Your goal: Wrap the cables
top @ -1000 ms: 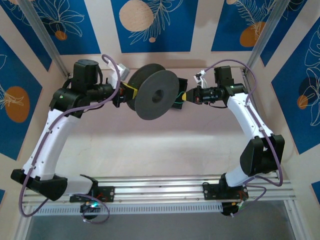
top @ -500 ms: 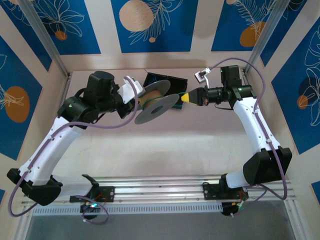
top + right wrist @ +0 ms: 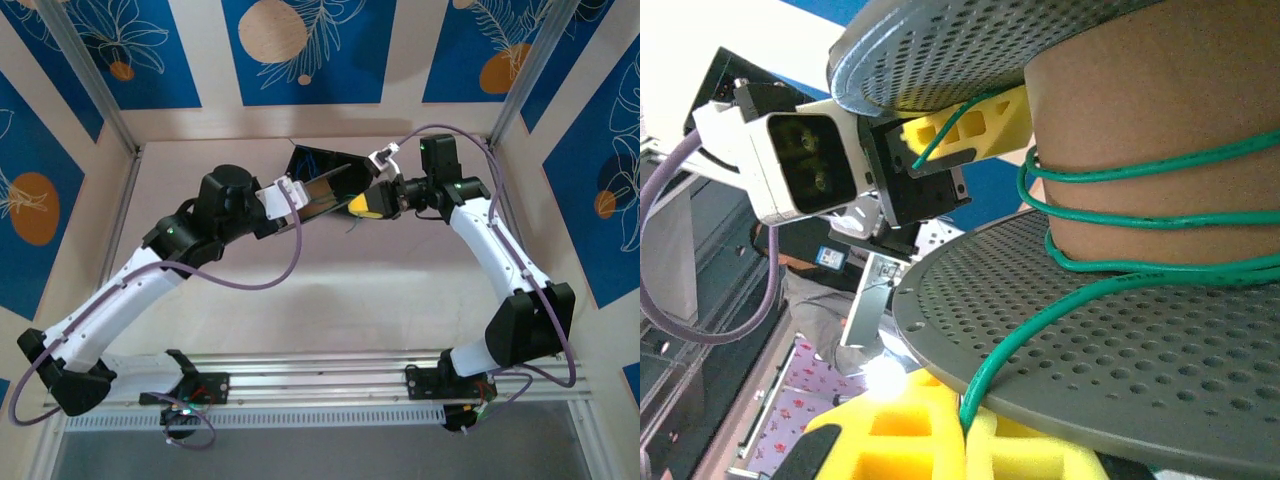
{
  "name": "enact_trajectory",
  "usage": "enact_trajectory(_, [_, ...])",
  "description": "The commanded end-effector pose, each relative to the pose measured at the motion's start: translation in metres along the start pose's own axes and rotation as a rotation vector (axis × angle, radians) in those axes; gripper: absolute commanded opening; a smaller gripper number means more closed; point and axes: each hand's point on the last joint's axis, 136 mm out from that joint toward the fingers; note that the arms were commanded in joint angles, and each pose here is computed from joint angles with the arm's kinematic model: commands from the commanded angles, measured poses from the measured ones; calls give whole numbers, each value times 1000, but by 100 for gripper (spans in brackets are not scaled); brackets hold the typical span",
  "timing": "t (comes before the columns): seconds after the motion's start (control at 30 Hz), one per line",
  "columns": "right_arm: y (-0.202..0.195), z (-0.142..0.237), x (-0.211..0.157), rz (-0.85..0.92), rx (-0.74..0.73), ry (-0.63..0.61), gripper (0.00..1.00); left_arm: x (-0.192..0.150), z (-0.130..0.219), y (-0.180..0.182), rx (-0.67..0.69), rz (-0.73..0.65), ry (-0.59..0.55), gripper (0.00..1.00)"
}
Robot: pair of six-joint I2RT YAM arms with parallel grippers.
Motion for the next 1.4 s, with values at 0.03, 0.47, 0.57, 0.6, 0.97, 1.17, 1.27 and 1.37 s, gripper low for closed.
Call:
enact_trajectory(0.03, [35, -17, 6, -15, 48, 53, 0, 11, -9, 23, 158, -47, -50, 0])
enact_trajectory(0.47, [37, -25, 49, -217, -69, -155, 0, 0, -18, 25, 226, -18, -65, 0])
enact_trajectory(0.57, [35, -25, 56, -279, -52, -181, 0, -4, -20, 20, 208, -31, -59, 0])
enact_trajectory(0.6, [34, -25, 58, -297, -45, -181, 0, -5, -20, 19, 204, -30, -61, 0])
enact_trajectory(0.97, [53, -11, 39, -155, -17, -4, 0, -17, -29, -10, 43, -24, -9, 0])
enact_trajectory(1.17, [42, 10, 24, -120, -23, -24, 0, -24, -33, -9, 66, -53, 10, 0])
enact_trajectory(1.27, [17, 10, 13, -124, -114, -28, 0, -23, -32, -11, 53, -55, 8, 0])
enact_trajectory(1.37, [5, -6, 1, -125, -129, 30, 0, -24, -34, -11, 57, -76, 14, 0])
Point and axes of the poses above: each hand's point on the last joint's axis, 136 mm out from that joint toward the fingers, its own z axis back along the fingers, its own y axis along the line the jaws close on, x = y × z, and after that the axes turned 12 degrees about z, right-handed
